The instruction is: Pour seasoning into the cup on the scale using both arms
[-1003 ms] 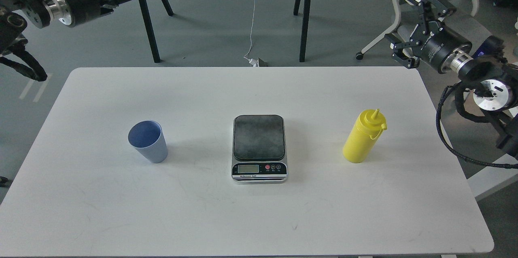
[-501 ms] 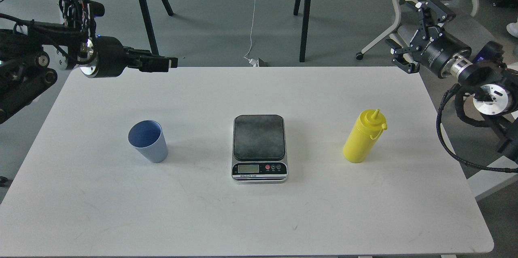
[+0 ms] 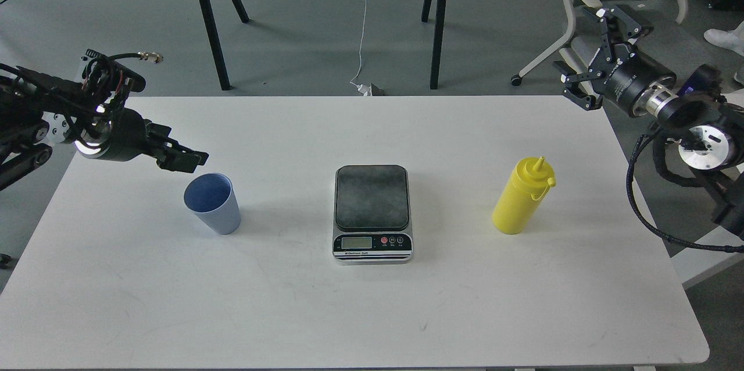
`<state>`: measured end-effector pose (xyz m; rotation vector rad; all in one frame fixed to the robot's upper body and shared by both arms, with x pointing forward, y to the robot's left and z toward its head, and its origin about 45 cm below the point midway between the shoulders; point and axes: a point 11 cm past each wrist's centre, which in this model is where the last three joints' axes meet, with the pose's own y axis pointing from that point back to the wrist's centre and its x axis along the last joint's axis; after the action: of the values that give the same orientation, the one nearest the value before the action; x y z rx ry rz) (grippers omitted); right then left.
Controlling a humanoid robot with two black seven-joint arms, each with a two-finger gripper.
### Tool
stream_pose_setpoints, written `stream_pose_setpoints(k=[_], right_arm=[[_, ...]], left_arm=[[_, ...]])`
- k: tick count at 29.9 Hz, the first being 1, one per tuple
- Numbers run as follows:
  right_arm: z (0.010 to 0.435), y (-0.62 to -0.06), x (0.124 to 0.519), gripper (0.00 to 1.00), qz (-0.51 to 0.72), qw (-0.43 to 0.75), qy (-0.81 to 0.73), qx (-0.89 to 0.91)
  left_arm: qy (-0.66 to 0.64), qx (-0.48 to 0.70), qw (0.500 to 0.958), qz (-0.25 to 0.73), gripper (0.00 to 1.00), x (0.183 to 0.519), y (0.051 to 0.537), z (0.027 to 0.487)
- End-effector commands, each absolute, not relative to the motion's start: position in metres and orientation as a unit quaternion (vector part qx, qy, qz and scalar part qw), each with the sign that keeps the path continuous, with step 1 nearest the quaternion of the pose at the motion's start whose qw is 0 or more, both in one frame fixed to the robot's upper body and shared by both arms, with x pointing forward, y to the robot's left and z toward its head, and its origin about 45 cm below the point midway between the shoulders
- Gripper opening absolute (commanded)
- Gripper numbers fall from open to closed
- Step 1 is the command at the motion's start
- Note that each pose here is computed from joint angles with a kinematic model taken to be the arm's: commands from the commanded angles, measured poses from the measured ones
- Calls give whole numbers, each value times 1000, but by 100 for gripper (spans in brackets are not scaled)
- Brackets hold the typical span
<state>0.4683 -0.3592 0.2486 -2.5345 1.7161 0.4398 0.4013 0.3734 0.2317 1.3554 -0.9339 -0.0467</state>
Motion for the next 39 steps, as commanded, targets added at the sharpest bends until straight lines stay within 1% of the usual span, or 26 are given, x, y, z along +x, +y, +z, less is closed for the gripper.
stream_pose_setpoints(k=[1, 13, 18, 22, 31, 39], right_arm=[[248, -359, 468, 99, 143, 25, 555, -819], [244, -361, 466, 99, 146, 22, 557, -817], [240, -361, 464, 99, 149, 21, 557, -817], [241, -361, 465, 99, 149, 22, 557, -817], [237, -364, 462, 99, 153, 20, 559, -814], [231, -365, 459, 99, 157, 18, 560, -813]], left_arm=[[-426, 607, 670, -31, 99, 400, 374, 228], [-420, 606, 675, -30, 99, 401, 373, 226], [-396, 615, 680, -41, 100, 398, 373, 223], [-403, 601, 688, -53, 100, 400, 353, 215], [-413, 589, 691, -72, 100, 402, 330, 207], [-410, 589, 691, -82, 99, 400, 328, 202]])
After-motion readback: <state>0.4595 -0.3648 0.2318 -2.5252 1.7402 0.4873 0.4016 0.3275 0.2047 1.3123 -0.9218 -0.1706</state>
